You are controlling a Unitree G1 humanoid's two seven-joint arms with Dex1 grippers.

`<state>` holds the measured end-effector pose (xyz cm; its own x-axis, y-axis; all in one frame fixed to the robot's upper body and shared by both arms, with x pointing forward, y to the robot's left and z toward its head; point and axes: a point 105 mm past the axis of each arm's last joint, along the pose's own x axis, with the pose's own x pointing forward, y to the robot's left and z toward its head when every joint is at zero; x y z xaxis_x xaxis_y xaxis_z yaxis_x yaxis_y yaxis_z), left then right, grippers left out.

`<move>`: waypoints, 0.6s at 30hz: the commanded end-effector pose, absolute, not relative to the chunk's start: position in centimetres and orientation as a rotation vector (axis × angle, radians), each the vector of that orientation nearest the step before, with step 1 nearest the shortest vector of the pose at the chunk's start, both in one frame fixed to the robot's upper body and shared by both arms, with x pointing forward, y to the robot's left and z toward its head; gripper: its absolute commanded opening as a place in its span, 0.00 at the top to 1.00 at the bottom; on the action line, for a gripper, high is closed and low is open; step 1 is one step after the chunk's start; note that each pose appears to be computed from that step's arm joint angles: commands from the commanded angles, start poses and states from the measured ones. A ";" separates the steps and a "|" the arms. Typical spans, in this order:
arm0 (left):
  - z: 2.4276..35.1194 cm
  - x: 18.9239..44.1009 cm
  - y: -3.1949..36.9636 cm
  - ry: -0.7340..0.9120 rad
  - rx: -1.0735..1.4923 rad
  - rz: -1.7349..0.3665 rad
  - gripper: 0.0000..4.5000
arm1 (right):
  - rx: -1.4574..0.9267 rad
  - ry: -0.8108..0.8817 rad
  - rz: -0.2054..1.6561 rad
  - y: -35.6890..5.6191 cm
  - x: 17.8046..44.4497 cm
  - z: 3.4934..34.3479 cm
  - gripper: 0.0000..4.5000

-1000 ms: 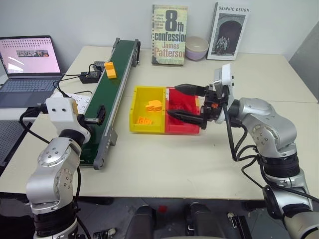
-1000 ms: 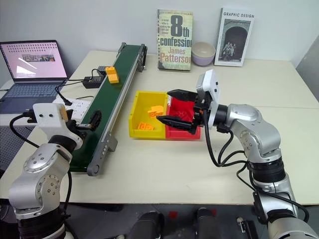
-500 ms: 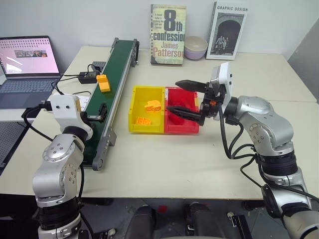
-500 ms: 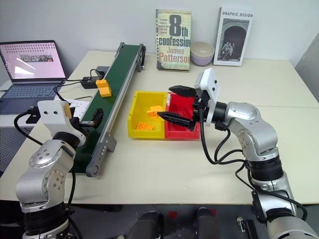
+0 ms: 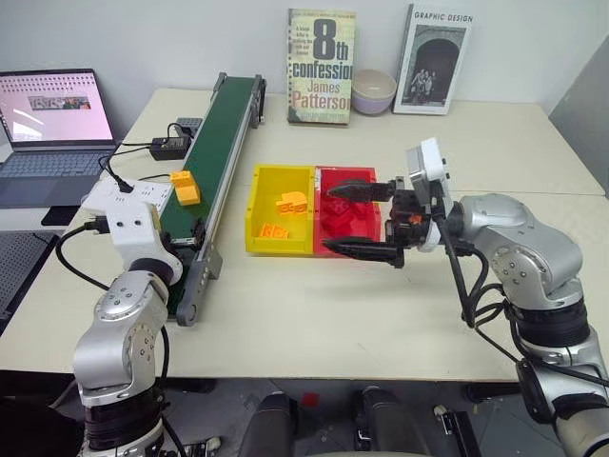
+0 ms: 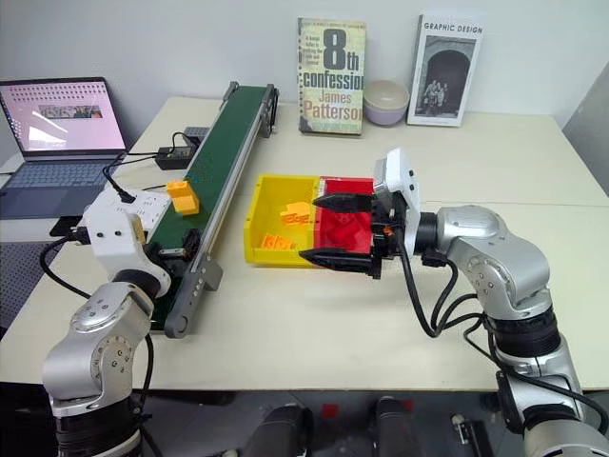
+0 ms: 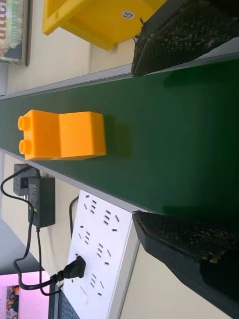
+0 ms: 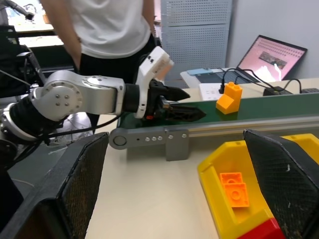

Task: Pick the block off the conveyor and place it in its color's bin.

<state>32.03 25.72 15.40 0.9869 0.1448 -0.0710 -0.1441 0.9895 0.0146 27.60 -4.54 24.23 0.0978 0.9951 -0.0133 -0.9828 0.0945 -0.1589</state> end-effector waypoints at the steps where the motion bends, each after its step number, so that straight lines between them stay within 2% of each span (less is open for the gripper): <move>1: 16.8 31.8 25.5 0.025 0.021 0.124 0.01 | -0.153 -0.143 1.501 -4.2 26.6 25.4 0.00; 9: 16.1 31.6 25.6 0.061 0.021 0.131 0.01 | -0.153 -0.149 1.487 -4.1 26.9 26.5 0.00; 12: 16.1 31.3 26.0 0.067 0.006 0.147 0.11 | -0.152 -0.150 1.487 -4.0 26.9 26.8 0.00; 18: 16.0 30.6 26.0 0.093 0.009 0.148 0.39 | -0.145 -0.153 1.479 -4.0 27.3 26.9 0.00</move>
<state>31.16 25.91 14.70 0.9810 0.1406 -0.1335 -0.1412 0.9900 0.0050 27.36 -3.82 25.87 0.0860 0.9962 -0.0167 -0.9838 0.0823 -0.1590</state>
